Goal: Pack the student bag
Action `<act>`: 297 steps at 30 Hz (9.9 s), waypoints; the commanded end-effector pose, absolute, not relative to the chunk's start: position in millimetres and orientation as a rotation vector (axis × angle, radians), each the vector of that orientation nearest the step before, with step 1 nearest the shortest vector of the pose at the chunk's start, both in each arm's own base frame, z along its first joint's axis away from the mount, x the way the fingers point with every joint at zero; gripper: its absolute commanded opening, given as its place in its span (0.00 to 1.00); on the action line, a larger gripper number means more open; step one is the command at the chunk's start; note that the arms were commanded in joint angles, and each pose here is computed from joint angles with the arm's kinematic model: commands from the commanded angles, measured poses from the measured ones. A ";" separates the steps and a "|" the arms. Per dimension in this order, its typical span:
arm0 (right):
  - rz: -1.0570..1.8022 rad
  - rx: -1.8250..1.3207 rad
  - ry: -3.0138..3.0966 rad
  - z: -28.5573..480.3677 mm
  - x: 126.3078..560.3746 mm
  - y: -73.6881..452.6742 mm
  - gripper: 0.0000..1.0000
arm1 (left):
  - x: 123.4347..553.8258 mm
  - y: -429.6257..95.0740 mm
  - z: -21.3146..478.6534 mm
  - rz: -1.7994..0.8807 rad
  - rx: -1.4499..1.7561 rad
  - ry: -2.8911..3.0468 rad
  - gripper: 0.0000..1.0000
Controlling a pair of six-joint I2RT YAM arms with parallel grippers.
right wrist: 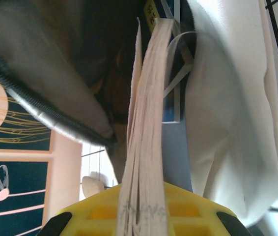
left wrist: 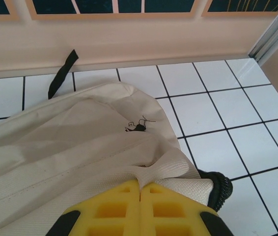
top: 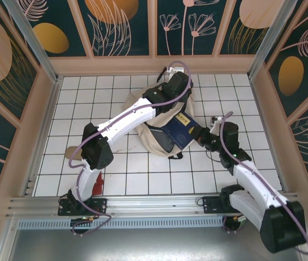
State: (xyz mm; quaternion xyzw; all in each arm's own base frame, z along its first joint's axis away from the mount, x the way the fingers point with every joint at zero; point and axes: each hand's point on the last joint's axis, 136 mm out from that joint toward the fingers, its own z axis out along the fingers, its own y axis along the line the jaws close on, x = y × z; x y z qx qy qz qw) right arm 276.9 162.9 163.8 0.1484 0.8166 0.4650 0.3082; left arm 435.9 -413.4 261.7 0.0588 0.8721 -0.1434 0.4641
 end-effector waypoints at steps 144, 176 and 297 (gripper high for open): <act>-0.180 0.632 2.471 66.9 426.8 25.3 0.18 | 408.0 -174.2 146.9 -0.510 -0.258 2.405 0.96; 0.184 -0.414 2.771 64.9 285.2 292.4 0.44 | 382.5 -212.7 55.0 -0.852 -0.429 2.570 0.66; 0.380 -0.066 2.595 125.1 261.4 241.1 0.00 | 348.2 -256.7 29.4 -0.778 -0.556 2.716 0.00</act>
